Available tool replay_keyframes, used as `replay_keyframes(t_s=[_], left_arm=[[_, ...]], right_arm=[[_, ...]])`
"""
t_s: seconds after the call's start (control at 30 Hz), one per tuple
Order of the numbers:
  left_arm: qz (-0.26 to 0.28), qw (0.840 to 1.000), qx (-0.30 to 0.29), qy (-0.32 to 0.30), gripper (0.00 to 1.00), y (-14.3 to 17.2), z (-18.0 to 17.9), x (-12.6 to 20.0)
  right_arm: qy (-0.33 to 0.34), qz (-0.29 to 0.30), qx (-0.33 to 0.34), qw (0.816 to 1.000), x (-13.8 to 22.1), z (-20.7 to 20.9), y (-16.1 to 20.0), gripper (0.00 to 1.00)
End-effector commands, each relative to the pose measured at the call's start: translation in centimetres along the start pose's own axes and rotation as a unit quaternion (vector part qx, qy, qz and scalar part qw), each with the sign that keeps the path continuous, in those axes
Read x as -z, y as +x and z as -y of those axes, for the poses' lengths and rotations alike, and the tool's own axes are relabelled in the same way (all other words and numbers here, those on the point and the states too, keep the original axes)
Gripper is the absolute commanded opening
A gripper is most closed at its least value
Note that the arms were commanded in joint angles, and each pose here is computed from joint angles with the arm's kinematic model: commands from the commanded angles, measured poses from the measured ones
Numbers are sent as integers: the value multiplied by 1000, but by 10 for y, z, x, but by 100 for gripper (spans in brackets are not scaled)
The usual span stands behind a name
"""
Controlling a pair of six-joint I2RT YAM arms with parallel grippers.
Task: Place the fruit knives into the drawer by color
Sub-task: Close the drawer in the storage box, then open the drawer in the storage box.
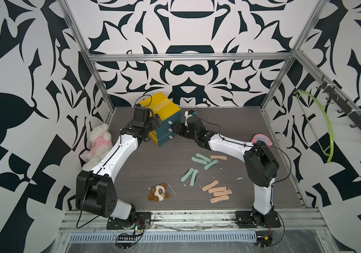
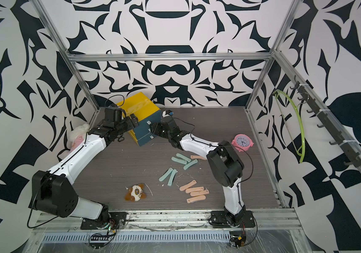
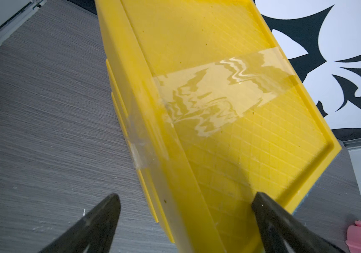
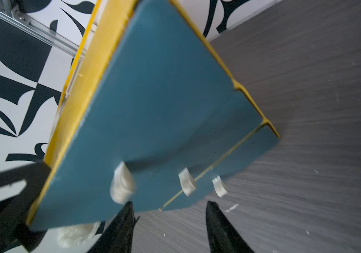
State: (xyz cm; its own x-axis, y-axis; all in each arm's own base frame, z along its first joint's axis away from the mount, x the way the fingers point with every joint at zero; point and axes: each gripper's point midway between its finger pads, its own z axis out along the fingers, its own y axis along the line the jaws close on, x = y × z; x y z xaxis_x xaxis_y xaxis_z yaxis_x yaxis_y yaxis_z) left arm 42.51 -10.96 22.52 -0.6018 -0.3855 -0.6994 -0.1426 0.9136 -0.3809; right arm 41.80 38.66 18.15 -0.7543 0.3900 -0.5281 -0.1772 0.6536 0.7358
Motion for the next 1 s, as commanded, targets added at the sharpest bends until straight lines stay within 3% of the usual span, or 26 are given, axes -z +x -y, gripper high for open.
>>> replay_keyframes(t_s=[0.0, 0.1, 0.4, 0.97], left_arm=[[-78, 996, -20, -25, 99, 45, -19, -6], [-78, 997, -19, -23, 99, 45, -20, -5], [-78, 997, -16, -22, 99, 44, -23, -2], [-79, 997, -9, -16, 99, 43, -24, -3]], right_arm=[[-41, 28, -21, 999, 18, -21, -8, 51], [-54, 13, -36, 998, 3, -16, 2, 47], [-102, 17, -97, 990, -40, -17, 6, 49], [-131, 43, -99, 986, -38, -22, 3, 52]])
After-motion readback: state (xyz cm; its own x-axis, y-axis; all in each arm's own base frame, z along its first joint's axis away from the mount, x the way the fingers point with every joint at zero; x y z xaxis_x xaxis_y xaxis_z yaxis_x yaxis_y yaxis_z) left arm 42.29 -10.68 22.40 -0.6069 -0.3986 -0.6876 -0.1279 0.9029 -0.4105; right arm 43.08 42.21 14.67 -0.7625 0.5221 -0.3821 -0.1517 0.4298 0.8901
